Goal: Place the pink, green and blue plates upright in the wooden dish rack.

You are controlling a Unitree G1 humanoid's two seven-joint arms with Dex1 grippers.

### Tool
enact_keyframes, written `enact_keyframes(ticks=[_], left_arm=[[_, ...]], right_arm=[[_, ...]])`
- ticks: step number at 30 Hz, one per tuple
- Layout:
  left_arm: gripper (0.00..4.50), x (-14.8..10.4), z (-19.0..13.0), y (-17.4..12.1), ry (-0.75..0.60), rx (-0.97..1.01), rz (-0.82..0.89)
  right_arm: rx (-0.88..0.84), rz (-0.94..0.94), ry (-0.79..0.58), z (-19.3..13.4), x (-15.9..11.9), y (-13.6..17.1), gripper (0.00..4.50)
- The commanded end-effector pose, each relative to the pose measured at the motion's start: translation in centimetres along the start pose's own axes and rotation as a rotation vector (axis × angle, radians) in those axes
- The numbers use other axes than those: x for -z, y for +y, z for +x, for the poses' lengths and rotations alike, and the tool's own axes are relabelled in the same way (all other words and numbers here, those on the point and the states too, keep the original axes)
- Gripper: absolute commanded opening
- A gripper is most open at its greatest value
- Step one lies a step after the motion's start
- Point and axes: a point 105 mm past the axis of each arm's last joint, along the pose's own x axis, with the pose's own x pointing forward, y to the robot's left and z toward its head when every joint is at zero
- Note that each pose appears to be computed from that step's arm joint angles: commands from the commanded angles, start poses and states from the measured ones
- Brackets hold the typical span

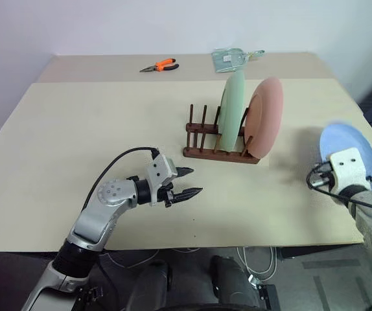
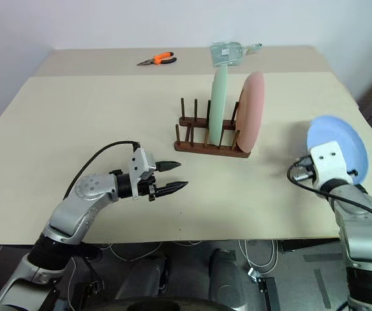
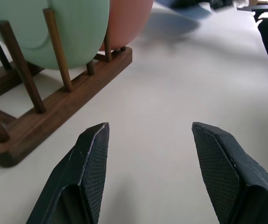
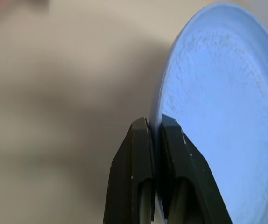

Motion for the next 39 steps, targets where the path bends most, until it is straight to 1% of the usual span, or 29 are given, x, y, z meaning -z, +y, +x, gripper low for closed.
enact_keyframes(ticks=[1,2,3,5,7,10,12,13,16,19,21,24,34,37,39], left_arm=[[2.90,-0.5,-0.7,1.2,-0.018,-0.049,0.038],[2.90,-0.4,-0.8,1.7,-0.015,-0.066,0.042],[2.90,-0.3,-1.0,2.0,-0.012,-0.083,0.046],[2.90,-0.2,-1.4,2.9,-0.008,-0.121,0.061],[2.90,-0.1,-1.8,3.9,-0.007,-0.171,0.077],[2.90,0.2,-2.7,5.3,0.003,-0.238,0.094],[2.90,0.5,-3.5,6.0,0.014,-0.274,0.099],[2.90,0.6,-3.8,6.3,0.017,-0.289,0.101],[2.90,0.9,-4.9,7.1,0.024,-0.338,0.097],[2.90,0.8,-6.5,7.8,0.008,-0.405,0.049],[2.90,0.7,-7.3,7.9,-0.001,-0.421,0.033],[2.90,0.7,-8.0,7.7,-0.004,-0.427,0.025],[2.90,1.3,-8.4,7.7,0.003,-0.432,0.016],[2.90,1.6,-8.4,7.6,0.008,-0.426,0.014],[2.90,1.7,-8.4,7.5,0.010,-0.422,0.015]], right_arm=[[-0.014,0.102,-0.413,-1.4,-10.5,-0.5,0.04],[-0.063,0.195,-0.541,-2.1,-13.9,-0.1,0.04],[-0.119,0.269,-0.643,-3.0,-16.6,0.3,0.04],[-0.256,0.388,-0.791,-4.6,-20.7,1.4,0.04],[-0.409,0.478,-0.896,-6.2,-23.9,2.9,0.04],[-0.625,0.603,-0.967,-7.8,-27.1,5.7,0.04],[-0.749,0.708,-0.956,-7.8,-28.3,7.8,0.04],[-0.784,0.753,-0.940,-7.6,-28.7,8.6,0.04],[-0.835,0.931,-0.827,-5.6,-29.1,11.5,0.04],[-0.827,1.060,-0.679,-3.2,-28.0,14.0,0.04],[-0.789,1.072,-0.596,-1.8,-26.7,15.2,0.04],[-0.752,1.087,-0.521,-0.8,-25.2,16.0,0.04],[-0.686,1.084,-0.382,0.9,-22.5,18.1,0.04],[-0.655,1.064,-0.345,1.9,-21.6,18.3,0.99],[-0.643,1.021,-0.369,2.1,-21.7,18.1,2.02]])
